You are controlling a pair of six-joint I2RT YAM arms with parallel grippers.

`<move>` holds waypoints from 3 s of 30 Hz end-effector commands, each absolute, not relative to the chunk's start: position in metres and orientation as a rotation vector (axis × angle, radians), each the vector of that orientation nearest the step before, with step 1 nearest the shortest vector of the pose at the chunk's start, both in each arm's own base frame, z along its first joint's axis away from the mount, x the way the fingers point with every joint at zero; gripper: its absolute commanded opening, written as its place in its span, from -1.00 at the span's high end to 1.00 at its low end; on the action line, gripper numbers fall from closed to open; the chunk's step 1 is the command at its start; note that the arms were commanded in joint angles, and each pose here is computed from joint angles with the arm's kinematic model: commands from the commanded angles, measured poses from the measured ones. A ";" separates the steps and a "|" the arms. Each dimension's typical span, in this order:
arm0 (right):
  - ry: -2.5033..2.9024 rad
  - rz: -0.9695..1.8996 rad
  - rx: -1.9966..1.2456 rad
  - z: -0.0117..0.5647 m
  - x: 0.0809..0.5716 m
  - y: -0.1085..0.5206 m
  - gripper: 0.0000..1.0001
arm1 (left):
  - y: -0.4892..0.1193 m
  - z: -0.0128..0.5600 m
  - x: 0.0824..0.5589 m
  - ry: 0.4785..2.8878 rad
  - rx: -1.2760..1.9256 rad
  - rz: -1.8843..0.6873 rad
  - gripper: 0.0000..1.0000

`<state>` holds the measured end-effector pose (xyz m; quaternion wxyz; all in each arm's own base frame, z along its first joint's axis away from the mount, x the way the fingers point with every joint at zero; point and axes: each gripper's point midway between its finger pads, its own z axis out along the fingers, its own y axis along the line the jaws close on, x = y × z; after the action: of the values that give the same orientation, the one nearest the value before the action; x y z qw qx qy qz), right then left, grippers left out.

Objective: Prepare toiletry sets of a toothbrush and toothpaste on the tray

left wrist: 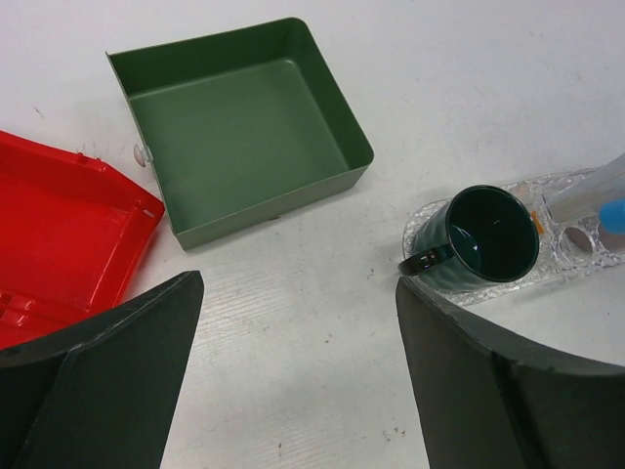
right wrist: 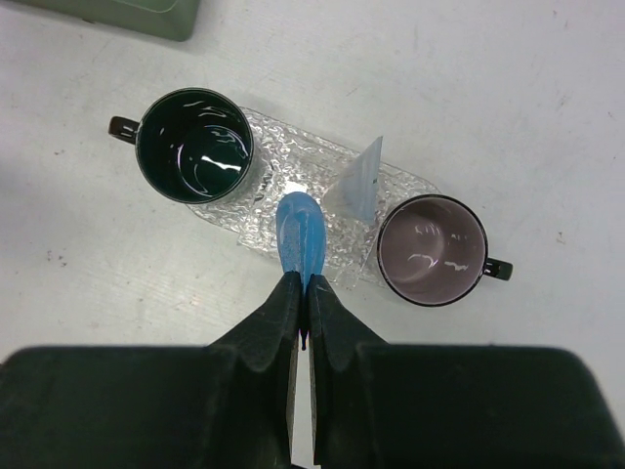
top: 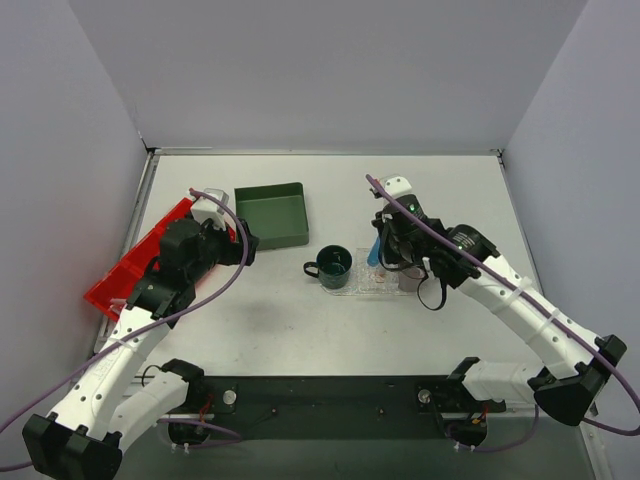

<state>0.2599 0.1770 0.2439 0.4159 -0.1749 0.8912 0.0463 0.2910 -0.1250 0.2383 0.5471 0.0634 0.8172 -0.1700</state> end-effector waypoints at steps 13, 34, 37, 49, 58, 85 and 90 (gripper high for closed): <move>2.210 0.086 -0.419 0.232 0.297 0.184 1.00 | -0.118 0.245 0.293 1.915 0.147 -0.363 -0.81; 2.264 0.048 -0.423 0.206 0.302 0.182 1.00 | -0.120 0.240 0.296 1.933 0.152 -0.361 -0.80; 2.268 0.052 -0.432 0.203 0.304 0.184 1.00 | -0.121 0.238 0.296 1.939 0.155 -0.362 -0.80; 2.305 0.045 -0.434 0.181 0.307 0.186 1.00 | -0.122 0.235 0.298 1.951 0.157 -0.361 -0.80; 2.326 0.046 -0.430 0.165 0.310 0.189 1.00 | -0.123 0.231 0.299 1.964 0.160 -0.361 -0.80; 2.374 0.045 -0.447 0.140 0.314 0.193 0.61 | -0.127 0.224 0.301 1.992 0.170 -0.372 -0.80; 2.358 0.071 -0.456 0.148 0.314 0.196 0.43 | -0.126 0.224 0.301 1.994 0.164 -0.369 -0.80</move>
<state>0.3102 0.1937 0.1372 0.3479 -0.1807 0.9198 0.0165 0.2980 -0.1241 0.2121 0.5135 0.0650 0.8425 -0.1493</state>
